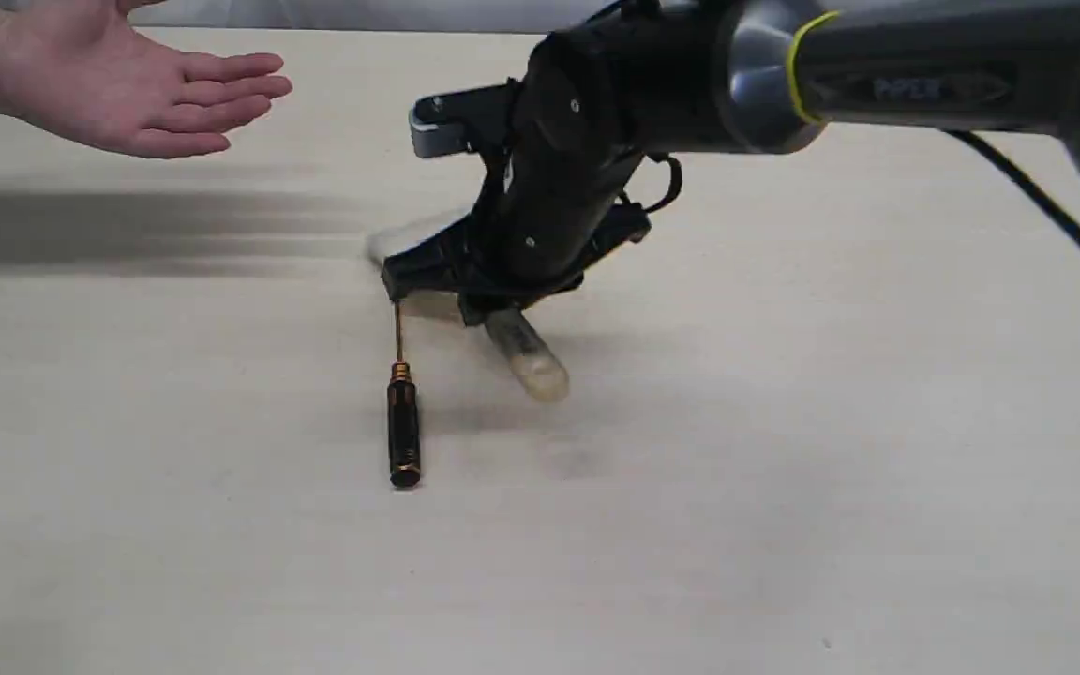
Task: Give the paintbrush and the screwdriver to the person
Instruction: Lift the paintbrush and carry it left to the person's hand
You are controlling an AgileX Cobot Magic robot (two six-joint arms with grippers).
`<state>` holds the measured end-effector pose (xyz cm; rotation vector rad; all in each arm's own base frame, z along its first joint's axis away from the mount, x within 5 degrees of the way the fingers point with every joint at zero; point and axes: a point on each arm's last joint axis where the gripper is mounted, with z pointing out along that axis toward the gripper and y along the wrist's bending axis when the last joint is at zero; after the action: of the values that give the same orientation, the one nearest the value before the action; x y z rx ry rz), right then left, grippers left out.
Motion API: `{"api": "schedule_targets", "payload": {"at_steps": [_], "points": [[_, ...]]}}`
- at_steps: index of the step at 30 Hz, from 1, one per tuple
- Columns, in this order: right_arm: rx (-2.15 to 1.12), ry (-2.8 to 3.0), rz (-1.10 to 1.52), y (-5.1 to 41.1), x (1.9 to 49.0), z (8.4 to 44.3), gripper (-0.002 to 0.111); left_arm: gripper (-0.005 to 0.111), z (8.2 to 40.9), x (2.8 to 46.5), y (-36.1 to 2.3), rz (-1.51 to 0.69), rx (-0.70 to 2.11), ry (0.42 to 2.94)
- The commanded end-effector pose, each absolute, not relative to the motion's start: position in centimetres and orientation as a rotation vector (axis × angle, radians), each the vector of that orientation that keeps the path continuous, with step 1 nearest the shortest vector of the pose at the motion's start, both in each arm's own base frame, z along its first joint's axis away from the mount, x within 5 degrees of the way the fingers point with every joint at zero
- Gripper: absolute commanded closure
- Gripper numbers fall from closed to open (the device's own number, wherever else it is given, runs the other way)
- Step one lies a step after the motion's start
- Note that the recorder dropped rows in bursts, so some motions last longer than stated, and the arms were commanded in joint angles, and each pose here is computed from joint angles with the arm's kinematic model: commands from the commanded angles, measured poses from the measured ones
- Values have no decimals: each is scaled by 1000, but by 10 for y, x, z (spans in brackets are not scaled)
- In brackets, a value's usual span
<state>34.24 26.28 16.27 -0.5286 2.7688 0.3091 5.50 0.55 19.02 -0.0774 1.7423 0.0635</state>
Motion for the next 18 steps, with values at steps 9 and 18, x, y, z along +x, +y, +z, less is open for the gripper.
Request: {"api": "schedule_targets", "payload": {"at_steps": [9, 18], "points": [[-666, 2296, 766, 270, 316, 299, 104, 107, 190, 55, 5, 54, -76, 1734], [-879, 2037, 845, 321, 320, 312, 104, 107, 191, 55, 5, 54, -76, 1732]]}}
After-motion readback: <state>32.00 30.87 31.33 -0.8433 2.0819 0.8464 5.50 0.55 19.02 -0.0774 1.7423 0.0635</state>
